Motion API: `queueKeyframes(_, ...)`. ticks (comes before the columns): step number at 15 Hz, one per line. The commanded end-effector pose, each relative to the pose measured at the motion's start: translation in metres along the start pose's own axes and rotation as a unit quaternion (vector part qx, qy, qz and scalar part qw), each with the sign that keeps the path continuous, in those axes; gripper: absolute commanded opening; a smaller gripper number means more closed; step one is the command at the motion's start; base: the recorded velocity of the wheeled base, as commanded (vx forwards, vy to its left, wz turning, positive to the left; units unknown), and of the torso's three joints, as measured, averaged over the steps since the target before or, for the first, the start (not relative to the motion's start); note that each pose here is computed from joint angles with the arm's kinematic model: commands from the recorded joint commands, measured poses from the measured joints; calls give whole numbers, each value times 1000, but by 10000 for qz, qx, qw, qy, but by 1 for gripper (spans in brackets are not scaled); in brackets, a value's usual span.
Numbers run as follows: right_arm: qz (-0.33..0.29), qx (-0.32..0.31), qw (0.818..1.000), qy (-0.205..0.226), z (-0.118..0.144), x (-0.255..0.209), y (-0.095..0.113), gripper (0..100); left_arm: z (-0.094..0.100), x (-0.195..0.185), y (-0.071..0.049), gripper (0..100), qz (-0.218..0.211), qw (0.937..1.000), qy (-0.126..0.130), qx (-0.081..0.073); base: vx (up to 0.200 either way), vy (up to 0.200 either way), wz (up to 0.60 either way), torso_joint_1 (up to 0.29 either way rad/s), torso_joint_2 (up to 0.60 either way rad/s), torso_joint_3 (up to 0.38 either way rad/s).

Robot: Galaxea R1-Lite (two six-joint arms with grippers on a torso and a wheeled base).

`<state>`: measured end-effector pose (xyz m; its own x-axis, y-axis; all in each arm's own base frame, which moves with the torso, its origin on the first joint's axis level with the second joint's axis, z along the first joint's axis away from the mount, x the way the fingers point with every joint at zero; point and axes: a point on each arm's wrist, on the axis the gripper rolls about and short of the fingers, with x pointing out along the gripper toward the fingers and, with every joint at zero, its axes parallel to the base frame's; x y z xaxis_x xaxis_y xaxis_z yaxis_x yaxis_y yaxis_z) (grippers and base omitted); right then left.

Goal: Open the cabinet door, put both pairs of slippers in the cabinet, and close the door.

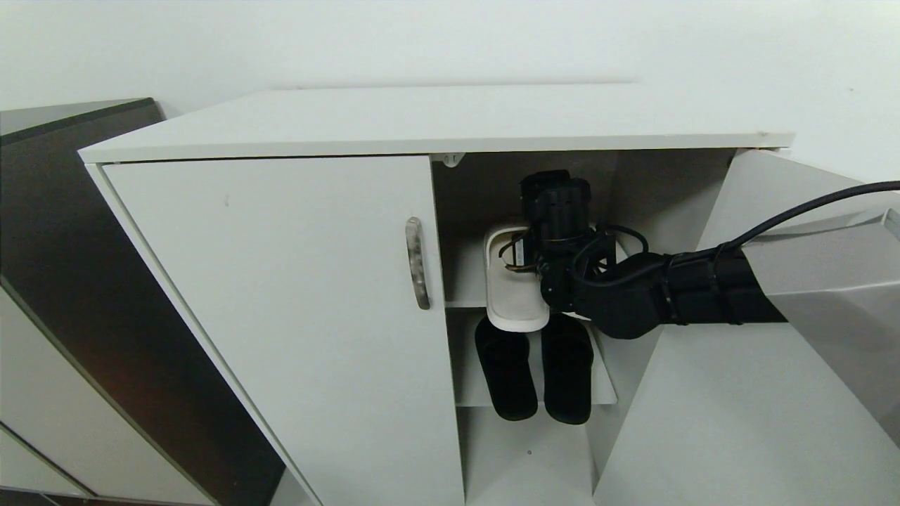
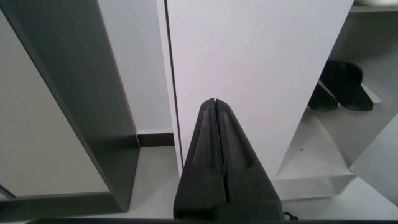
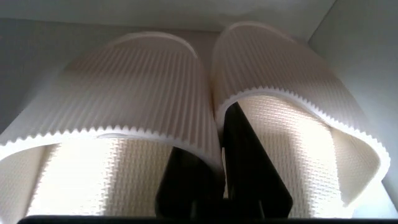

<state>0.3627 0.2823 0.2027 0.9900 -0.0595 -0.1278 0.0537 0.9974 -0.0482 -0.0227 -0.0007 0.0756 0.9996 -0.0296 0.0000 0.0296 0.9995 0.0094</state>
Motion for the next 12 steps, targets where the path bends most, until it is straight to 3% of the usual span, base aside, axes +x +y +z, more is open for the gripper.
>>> queueKeyframes(1,0,-5,10000,10,-1,0,0,0,0,0,0,0,2,10000,-8,-1,0,0,0,0,0,0)
queueKeyframes(3,1,1,10000,5,-1,0,0,0,0,0,0,0,2,10000,0,-8,0,0,0,0,0,0)
queueKeyframes(4,0,-10,10000,16,-2,0,0,100,0,0,0,0,2,10000,-8,-8,0,0,0,0,0,0)
queueKeyframes(12,283,9,9996,58,-1,-49,-6,100,0,0,0,0,2,10000,-8,-8,0,0,0,0,0,0)
